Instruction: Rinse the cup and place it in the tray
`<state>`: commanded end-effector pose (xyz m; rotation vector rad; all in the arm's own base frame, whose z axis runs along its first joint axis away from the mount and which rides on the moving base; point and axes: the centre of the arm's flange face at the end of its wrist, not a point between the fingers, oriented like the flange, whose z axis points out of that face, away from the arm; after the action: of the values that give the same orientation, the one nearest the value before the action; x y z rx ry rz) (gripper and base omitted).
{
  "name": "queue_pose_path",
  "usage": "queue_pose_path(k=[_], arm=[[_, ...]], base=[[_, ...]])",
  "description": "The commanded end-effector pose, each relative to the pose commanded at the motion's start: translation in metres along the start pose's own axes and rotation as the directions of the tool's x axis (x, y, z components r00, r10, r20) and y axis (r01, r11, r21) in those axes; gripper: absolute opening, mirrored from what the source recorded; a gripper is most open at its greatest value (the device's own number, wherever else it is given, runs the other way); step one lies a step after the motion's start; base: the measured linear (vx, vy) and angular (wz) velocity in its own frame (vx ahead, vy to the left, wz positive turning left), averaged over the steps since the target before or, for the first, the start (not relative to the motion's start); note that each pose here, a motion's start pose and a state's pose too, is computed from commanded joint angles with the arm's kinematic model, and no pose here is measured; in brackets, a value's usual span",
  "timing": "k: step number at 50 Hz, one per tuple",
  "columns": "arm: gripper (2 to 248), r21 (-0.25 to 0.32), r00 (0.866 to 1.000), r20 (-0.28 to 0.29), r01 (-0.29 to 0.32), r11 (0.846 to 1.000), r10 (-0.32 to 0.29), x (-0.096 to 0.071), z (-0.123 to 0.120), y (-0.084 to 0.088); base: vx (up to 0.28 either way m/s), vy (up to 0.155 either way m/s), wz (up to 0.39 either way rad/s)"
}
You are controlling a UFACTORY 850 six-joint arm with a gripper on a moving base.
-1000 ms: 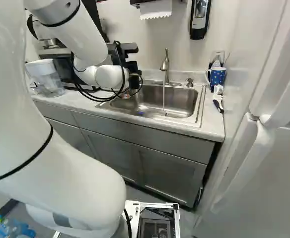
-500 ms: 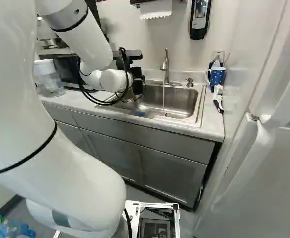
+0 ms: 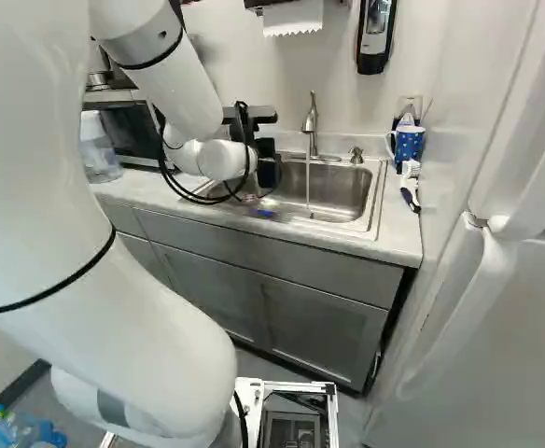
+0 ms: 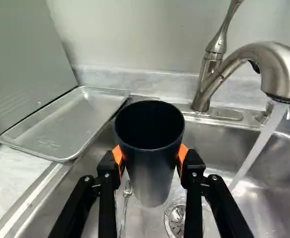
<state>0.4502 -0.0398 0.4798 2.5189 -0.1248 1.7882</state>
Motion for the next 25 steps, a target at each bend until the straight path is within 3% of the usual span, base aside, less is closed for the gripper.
queue_pose_path(k=[25], arm=[[123,-0.065,0.999,0.044,-0.022,0.998,0.025,-0.02,0.003,0.031]], base=[[0.0,0.0,0.0]])
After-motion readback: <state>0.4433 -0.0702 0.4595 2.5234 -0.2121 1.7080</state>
